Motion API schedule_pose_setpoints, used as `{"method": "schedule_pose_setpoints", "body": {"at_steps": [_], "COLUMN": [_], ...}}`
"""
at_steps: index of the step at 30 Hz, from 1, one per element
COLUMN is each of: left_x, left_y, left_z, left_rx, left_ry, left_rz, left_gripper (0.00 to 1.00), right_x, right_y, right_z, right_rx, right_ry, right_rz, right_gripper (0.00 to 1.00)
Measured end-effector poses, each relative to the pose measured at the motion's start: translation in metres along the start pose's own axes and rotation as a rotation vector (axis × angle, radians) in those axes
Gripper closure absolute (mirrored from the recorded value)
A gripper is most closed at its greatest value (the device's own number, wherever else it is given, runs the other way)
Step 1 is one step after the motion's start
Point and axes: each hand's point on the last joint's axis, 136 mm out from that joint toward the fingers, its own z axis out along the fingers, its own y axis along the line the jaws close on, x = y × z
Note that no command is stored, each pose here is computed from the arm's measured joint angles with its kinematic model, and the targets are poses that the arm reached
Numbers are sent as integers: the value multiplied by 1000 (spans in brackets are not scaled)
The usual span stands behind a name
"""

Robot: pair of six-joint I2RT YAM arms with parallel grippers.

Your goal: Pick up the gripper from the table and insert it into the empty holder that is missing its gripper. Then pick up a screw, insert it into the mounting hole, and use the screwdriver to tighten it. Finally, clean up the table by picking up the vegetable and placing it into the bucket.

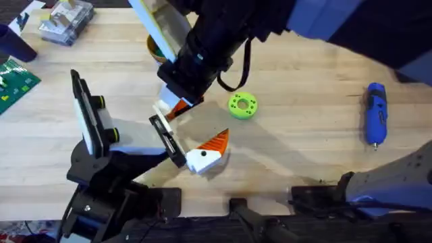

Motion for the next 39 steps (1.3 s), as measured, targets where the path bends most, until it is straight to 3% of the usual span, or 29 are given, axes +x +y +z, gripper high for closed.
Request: {"method": "schedule_pose_setpoints", "body": {"at_steps": [39], "left_x": [0], "left_y": [1], "left_z": [0], "left_rx": [-3], "left_ry": [0], "left_rz": [-8], "left_gripper": [9], "right_x": [-7], "right_y": [-4], "right_z": [11], "right_rx": [8], "right_ry": [-11], "right_rz": [-6], "right_gripper": [988]}}
